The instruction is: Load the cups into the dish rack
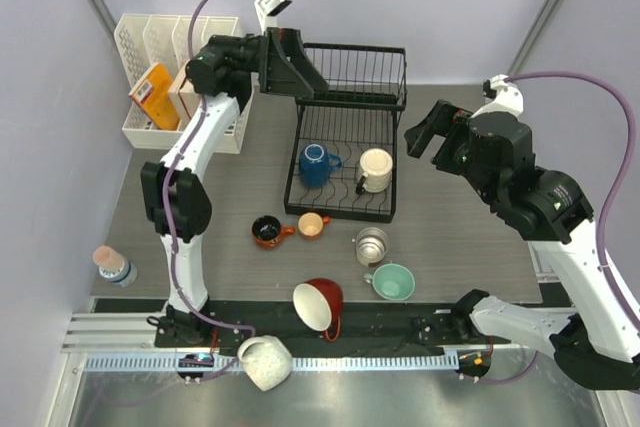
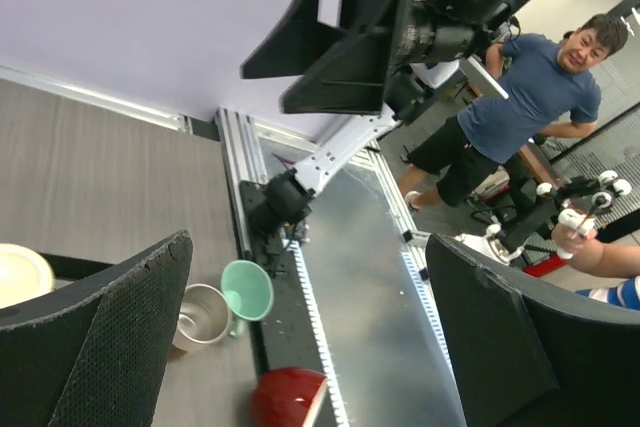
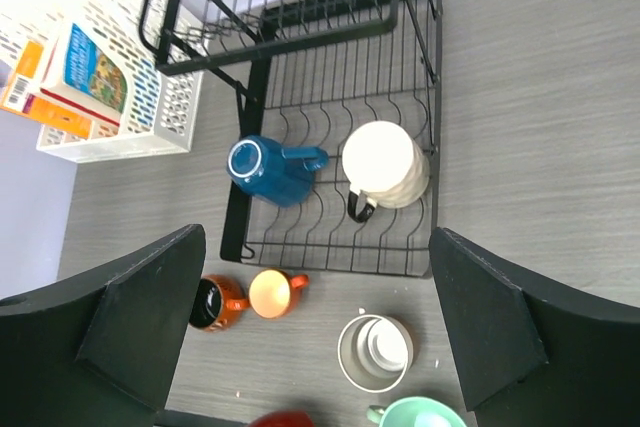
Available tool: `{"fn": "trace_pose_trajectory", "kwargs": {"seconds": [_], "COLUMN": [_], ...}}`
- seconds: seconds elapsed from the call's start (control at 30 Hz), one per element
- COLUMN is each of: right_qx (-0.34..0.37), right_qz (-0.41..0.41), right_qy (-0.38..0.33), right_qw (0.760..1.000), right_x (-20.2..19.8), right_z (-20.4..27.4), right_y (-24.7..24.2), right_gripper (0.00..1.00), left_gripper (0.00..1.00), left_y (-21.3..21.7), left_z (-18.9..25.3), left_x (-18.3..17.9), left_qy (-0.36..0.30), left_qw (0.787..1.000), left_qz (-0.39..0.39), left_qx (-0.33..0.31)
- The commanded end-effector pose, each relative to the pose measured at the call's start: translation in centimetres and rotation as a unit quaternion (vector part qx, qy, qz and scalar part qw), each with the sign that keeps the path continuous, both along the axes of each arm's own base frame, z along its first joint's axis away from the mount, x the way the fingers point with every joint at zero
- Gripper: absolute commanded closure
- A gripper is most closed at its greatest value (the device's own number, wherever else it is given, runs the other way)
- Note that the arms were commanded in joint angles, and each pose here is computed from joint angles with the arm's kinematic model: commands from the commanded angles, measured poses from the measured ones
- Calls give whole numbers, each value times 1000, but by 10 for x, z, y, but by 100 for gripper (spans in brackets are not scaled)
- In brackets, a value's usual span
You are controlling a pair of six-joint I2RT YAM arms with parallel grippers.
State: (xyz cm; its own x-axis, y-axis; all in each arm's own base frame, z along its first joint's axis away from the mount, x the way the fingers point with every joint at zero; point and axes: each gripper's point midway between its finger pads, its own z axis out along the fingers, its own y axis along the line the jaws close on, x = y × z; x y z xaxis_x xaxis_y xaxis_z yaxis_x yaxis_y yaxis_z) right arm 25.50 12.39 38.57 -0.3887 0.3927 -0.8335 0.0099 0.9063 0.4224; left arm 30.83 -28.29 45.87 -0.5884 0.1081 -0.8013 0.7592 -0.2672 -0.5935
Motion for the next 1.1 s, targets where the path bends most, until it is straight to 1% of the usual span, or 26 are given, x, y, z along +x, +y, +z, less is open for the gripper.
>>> {"fn": "trace_pose_trajectory", "kwargs": {"seconds": [0.0,0.03,0.07,0.1,0.2,0.27,0.3,0.37,0.43,0.47,0.5,0.53,0.57,0.6,0.63,0.67,0.7,0.73,0.8,0.87,0.9,0.93,0.97,1.0,1.03,1.07], "right_qx": [5,9,12,14,19,27,30,37,38,36,37,36,35,32,31,29,29,29,33,39,38,39,39,40,42,43], "right_qz": [8,9,12,15,24,41,46,61,62,64,66,68,71,79,83,91,96,97,102,101,100,102,103,106,107,109], "right_qy": [-43,-49,-52,-54,-54,-52,-51,-52,-54,-54,-56,-54,-55,-50,-51,-47,-45,-45,-51,-55,-56,-58,-58,-60,-62,-65], "right_qw": [999,999,999,998,998,997,997,996,996,996,996,996,995,995,995,994,994,994,993,993,993,992,992,992,991,991], "right_x": [-3,-6,-8,-10,-12,-13,-12,-12,-10,-10,-9,-8,-8,-5,-4,-3,-1,0,1,1,1,-1,-2,-4,-5,-7], "right_z": [33,39,42,43,40,35,33,30,30,29,29,28,28,25,27,25,26,27,31,35,36,38,38,41,43,45], "right_y": [-4,-6,-6,-6,-4,4,7,14,16,17,18,19,20,25,27,31,35,36,40,40,39,39,39,38,38,37], "right_gripper": [0,0,0,0,0,0,0,0,0,0,0,0,1,0,1,1,0,0,0,0,0,0,0,0,0,0], "left_gripper": [1,1,1,1,1,1,0,1,1,1,0,1,1,0,1,0,0,1,1,1,0,1,1,0,1,1], "left_y": [-13,-13,-11,-3,9,15,18,34,45,48,49,56,58,59,60,58,58,59,55,55,54,53,57,58,63,95], "left_z": [-51,-47,-34,2,42,45,42,32,10,4,-21,-25,-17,-22,-10,-20,-12,10,41,84,94,113,140,128,140,134], "left_x": [-1,-1,-6,-24,-55,-51,-40,-9,31,42,68,77,73,79,73,83,78,63,40,15,19,20,3,28,33,90], "left_qy": [47,34,5,-78,-203,-231,-270,-277,-290,-299,-271,-275,-310,-314,-366,-364,-393,-448,-485,-493,-459,-430,-447,-411,-407,-434], "left_qw": [992,993,995,994,979,973,963,960,955,952,960,958,947,946,927,928,917,891,872,864,880,888,875,887,875,773], "left_qz": [-37,-37,-33,-23,-14,-4,5,35,55,61,66,77,82,83,81,76,73,70,61,73,86,113,138,176,240,463], "left_qx": [110,106,97,69,27,19,8,15,19,18,28,29,22,22,10,9,2,-12,-31,-73,-85,-114,-122,-112,-106,10]}}
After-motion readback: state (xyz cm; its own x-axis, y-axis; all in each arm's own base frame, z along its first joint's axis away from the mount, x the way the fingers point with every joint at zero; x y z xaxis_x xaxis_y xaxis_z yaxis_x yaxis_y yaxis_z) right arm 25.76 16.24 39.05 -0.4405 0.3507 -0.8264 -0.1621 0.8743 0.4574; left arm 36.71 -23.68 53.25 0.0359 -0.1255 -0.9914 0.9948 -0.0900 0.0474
